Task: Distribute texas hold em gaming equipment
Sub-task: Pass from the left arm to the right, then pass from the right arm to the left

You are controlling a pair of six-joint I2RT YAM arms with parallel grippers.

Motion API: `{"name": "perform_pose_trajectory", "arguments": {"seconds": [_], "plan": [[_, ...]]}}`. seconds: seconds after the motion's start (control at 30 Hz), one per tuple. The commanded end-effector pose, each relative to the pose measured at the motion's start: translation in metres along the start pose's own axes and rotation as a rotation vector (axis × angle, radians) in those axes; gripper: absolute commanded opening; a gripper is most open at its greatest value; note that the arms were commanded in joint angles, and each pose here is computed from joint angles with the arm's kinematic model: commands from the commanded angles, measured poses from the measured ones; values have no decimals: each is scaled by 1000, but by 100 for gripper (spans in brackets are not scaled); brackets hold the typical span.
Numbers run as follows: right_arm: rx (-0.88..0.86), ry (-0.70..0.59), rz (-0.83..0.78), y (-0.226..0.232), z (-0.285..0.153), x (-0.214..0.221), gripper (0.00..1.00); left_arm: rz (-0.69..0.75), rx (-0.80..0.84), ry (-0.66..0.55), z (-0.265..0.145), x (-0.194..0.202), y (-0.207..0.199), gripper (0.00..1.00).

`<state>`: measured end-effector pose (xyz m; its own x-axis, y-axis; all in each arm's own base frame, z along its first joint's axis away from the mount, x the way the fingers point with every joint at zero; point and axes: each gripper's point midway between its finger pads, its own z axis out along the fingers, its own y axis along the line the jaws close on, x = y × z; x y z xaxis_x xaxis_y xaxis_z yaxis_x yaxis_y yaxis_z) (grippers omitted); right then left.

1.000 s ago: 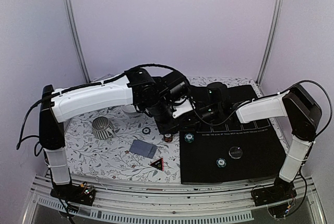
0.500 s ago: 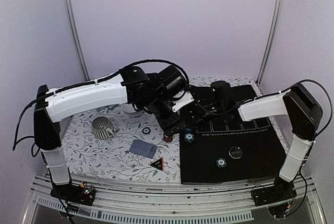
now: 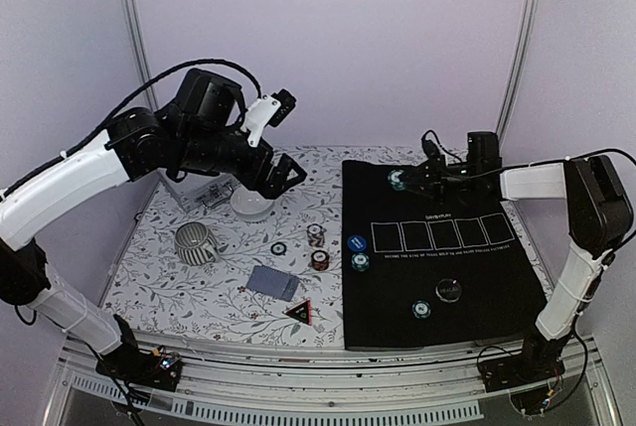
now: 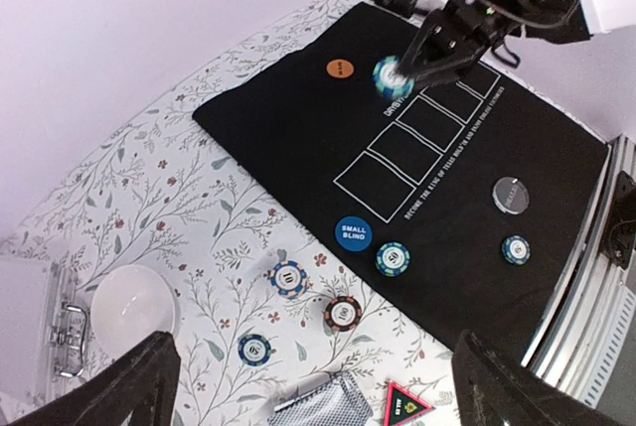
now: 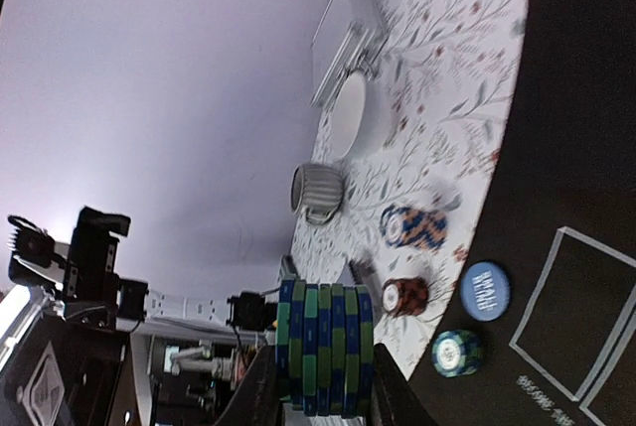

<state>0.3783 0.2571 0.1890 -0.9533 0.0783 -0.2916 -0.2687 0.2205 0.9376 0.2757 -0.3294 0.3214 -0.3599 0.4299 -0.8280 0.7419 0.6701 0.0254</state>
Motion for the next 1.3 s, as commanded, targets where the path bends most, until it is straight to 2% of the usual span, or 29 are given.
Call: {"name": "perform_pose_trajectory", "arguments": {"seconds": [0.0,0.1,0.23,0.43,0.6,0.77,0.93,1.1,1.27], "plan": [[134,-188,15,-44,-69,-53,2,-79,29,9,9,19,11,98],[243,-267,68,-87,-105,-73,2,-88,28,23,12,29,19,98],[315,-317,111,-126,-129,-91,2,-92,19,38,19,35,31,98],[358,-319,177,-171,-128,-101,2,-101,21,53,28,38,42,98],[348,-321,200,-183,-126,-112,2,-113,18,66,32,44,47,98],[290,-277,175,-169,-120,-107,2,-130,40,76,40,50,46,98],[267,-226,112,-139,-113,-98,2,-125,82,21,46,40,40,97],[185,-152,5,-84,-90,-87,2,-76,141,-143,42,16,30,96],[18,18,-130,-6,-33,-50,2,-12,208,-352,34,-4,10,97]]}}
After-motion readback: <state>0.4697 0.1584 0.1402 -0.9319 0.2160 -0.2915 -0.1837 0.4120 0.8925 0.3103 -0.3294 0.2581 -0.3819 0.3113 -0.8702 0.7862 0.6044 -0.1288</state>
